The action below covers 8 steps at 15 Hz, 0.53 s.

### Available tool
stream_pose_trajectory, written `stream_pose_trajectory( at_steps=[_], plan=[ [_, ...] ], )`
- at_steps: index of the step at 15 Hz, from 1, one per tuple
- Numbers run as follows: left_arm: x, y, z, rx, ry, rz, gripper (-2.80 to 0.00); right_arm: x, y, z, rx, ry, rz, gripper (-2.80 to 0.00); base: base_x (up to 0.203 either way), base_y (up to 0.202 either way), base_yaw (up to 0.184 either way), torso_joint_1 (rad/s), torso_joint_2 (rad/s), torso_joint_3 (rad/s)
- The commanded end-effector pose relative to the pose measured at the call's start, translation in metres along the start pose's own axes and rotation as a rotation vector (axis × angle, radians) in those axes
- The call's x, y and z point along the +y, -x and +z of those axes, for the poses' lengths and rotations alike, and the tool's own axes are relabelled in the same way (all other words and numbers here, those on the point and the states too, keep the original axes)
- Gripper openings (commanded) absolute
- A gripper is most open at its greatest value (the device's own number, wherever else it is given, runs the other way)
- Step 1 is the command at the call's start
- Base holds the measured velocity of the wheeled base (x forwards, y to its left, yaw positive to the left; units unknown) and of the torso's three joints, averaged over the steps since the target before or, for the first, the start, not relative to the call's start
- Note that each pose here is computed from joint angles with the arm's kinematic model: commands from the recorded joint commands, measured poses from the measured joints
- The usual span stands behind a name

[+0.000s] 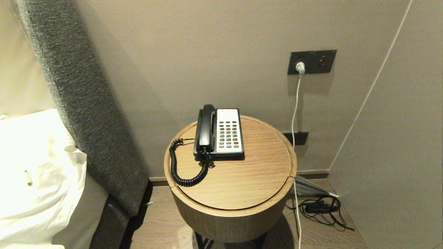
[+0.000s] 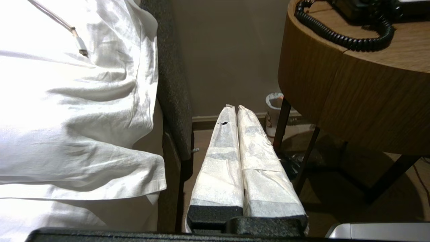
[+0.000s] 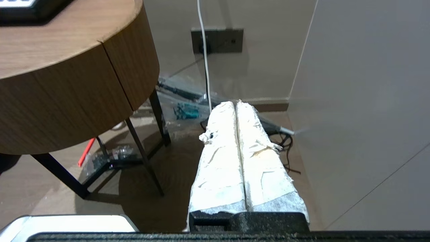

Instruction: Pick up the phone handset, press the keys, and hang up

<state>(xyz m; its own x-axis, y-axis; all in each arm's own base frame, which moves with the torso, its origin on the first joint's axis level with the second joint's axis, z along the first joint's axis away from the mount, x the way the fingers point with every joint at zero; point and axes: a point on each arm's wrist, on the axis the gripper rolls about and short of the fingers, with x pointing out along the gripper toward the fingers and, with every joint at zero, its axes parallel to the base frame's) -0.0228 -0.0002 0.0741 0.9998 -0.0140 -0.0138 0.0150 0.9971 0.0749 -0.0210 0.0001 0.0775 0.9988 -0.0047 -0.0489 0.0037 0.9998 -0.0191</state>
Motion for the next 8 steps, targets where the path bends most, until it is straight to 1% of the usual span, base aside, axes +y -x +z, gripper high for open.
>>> stream_pose_trajectory(
  at_steps=[1,5,8],
  plan=[
    [0.0000,-0.0002,-0.0003,0.002,0.000,0.000,-2.80,0.0000,-0.0001,0.0000,0.002,0.002,0.000,-2.80,0.000,0.000,0.000,-0.001,0.00,0.211],
    [0.0000,-0.0002,-0.0002,0.002,-0.002,0.000,-2.80,0.0000,-0.0002,-0.0003,0.003,0.002,0.000,-2.80,0.000,0.000,0.000,0.004,0.00,0.205],
    [-0.0001,-0.0002,-0.0002,0.001,-0.004,-0.001,-2.80,0.0000,-0.0002,-0.0004,0.003,0.002,0.000,-2.80,0.000,0.000,0.000,0.005,0.00,0.095]
  ],
)
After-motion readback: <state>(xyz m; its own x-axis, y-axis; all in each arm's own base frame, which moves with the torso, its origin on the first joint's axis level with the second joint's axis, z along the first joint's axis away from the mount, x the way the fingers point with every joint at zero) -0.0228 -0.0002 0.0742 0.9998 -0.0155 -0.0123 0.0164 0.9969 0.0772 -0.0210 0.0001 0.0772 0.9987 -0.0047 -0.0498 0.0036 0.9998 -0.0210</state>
